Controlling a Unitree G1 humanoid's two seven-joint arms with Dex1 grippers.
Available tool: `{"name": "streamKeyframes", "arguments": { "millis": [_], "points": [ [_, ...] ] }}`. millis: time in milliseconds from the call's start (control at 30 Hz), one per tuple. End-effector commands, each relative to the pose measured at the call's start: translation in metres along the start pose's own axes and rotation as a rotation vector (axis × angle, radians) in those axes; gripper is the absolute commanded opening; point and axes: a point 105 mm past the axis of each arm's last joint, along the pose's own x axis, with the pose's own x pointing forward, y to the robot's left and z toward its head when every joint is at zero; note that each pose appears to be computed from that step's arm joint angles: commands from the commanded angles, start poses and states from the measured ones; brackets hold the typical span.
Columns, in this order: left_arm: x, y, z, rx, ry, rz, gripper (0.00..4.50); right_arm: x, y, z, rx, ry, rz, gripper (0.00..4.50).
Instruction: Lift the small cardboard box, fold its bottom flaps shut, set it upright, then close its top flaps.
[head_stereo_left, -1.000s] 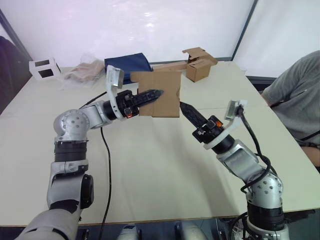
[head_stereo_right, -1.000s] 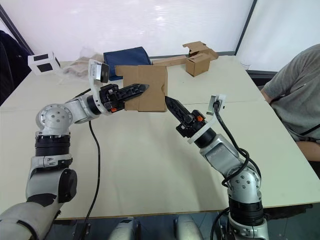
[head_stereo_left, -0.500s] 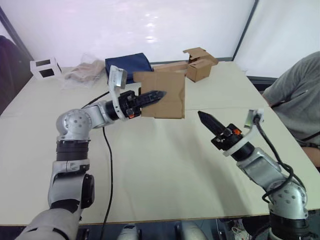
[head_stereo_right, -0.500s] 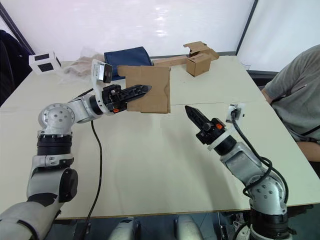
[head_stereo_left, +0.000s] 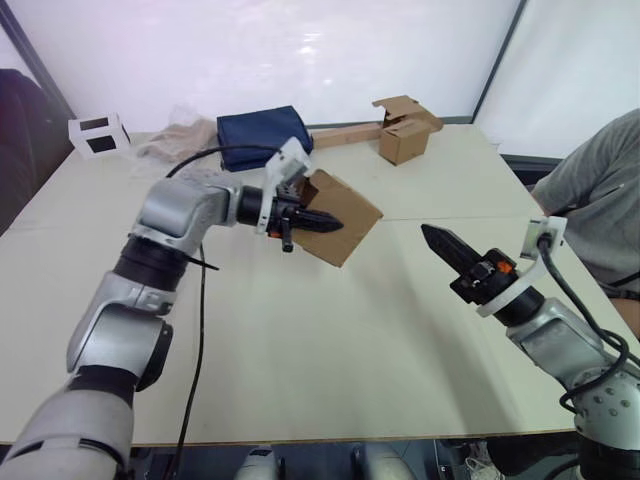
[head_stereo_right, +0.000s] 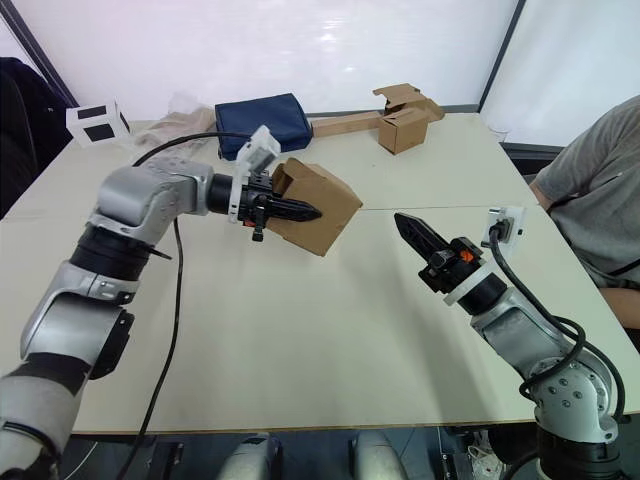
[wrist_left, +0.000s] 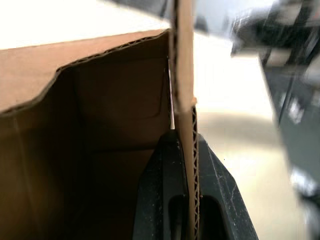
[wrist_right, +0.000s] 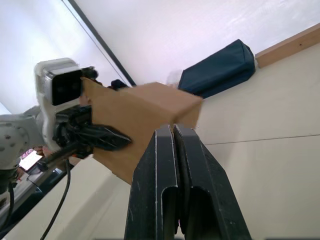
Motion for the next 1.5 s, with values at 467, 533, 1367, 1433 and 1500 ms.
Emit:
{"name": "streamKeyframes", "arguments": {
  "millis": [467,533,1367,1433,1500],
  "points": [
    [0.036,0.009,-0.022,0.515,0.519,-0.228,0.0,0.001,0.012,0.0,-0.074,-0.092,-0.025,0.04],
    [0.044,0.004,-0.017,0.484,0.497,-0.243,0.0,0.0,0.012,0.0,-0.078,-0.093,-0.028,0.04],
    [-0.046,-0.014,0.053,0.197,-0.006,-0.184,3.35,0.018,0.008,-0.015,-0.141,0.016,-0.048,0.0],
    [-0.055,-0.005,0.047,0.173,-0.053,-0.141,2.6,0.019,0.0,-0.022,-0.181,0.072,-0.088,0.0],
    [-0.06,0.004,0.041,0.124,-0.101,-0.096,1.83,0.018,-0.007,-0.029,-0.202,0.124,-0.124,0.0]
  ]
}}
